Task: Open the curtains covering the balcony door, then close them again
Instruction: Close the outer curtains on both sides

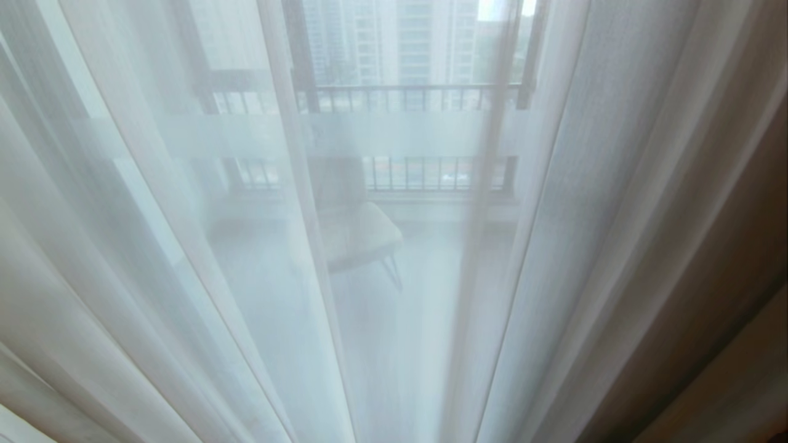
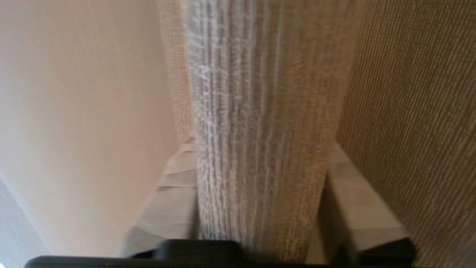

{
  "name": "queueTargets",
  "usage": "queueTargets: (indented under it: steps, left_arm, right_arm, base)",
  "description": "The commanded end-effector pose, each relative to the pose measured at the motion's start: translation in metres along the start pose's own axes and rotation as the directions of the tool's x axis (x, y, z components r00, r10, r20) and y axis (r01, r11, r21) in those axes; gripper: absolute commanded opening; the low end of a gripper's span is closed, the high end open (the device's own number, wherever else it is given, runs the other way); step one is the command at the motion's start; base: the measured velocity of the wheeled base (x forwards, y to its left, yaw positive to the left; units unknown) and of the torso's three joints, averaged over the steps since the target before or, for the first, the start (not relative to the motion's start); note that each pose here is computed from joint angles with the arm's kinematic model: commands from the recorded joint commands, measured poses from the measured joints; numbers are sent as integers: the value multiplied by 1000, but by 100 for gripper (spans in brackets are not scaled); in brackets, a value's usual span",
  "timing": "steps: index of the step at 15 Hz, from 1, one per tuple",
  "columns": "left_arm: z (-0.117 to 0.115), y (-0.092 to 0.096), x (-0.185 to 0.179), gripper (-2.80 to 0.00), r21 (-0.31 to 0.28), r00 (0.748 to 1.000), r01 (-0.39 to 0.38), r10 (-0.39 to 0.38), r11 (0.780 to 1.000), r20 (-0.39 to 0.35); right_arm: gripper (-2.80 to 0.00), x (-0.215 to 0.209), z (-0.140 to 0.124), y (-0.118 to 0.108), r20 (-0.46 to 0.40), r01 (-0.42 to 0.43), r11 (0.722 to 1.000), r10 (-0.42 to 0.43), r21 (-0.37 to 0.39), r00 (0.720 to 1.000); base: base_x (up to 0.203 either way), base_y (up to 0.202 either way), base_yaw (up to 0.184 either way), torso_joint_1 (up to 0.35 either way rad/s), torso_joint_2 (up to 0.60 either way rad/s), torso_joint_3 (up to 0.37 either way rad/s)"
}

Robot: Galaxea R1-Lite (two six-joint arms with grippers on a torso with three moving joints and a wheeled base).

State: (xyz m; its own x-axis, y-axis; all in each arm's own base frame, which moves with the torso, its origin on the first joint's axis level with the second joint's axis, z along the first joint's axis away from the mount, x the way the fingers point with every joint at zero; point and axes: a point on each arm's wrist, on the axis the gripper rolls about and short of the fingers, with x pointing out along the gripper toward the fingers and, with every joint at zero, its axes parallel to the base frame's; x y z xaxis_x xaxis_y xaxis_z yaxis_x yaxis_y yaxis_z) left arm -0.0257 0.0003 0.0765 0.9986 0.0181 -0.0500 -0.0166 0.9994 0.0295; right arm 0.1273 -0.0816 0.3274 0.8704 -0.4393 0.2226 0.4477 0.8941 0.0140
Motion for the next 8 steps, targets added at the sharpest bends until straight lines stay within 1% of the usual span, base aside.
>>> queueTargets:
  steps: [1,3,8]
  left_arm:
    - [0,0,0,-280,0,1000,-2,2,1000,-1]
    - [0,0,0,-280,0,1000,-1,1,1000,0]
    - [0,0,0,-280,0,1000,0,0,1000,-1]
  right_arm:
    - [-280,-3,2,1,11,-3,1000,3,4,1000]
    - [-280,-4,2,1,15,-4,1000,3,26,1000]
    - [-280,-6,3,7,19,-47,998,46,37,999]
  base:
    - [0,0,0,0,0,0]
    - [0,0,0,0,0,0]
    - [0,0,0,0,0,0]
